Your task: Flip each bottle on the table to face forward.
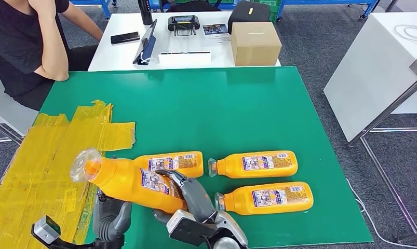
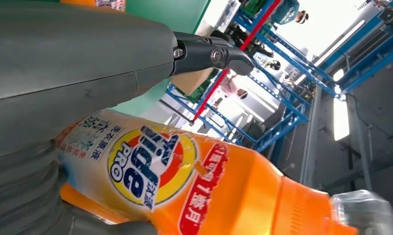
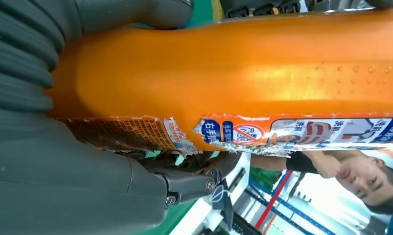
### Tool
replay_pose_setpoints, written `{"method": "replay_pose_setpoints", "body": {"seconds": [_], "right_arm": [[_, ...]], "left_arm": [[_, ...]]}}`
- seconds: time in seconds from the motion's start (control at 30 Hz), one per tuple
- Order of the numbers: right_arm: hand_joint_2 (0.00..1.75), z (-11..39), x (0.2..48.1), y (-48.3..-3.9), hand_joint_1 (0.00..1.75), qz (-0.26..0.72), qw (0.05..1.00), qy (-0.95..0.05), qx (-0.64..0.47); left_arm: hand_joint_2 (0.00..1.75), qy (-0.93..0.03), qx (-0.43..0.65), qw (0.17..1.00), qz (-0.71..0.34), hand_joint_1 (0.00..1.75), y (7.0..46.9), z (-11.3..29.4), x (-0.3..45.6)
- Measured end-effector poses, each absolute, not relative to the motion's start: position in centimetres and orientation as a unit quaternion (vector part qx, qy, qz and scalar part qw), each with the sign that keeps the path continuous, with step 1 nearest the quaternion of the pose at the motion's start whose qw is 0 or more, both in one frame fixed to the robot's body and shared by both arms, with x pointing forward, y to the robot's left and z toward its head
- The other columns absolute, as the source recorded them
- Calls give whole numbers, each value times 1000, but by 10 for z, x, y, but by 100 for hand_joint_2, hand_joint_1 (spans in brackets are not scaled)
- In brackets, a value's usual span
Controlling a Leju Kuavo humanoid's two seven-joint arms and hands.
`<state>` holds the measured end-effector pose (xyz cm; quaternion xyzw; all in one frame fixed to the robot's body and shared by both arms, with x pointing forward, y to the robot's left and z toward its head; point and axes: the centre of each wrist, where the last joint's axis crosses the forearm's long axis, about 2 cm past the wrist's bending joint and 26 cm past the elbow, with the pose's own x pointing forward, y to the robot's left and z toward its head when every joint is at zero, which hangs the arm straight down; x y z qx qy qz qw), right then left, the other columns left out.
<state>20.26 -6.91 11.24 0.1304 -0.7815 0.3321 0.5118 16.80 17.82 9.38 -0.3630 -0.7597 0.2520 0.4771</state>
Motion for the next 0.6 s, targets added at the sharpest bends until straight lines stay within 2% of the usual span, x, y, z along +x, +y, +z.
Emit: {"method": "replay_pose_setpoints", "body": {"seconds": [0.6], "right_arm": [[175, 97, 205, -51, 175, 392, 511, -751, 145]], "left_arm": [[175, -761, -359, 485, 240, 0, 170, 96, 167]]}}
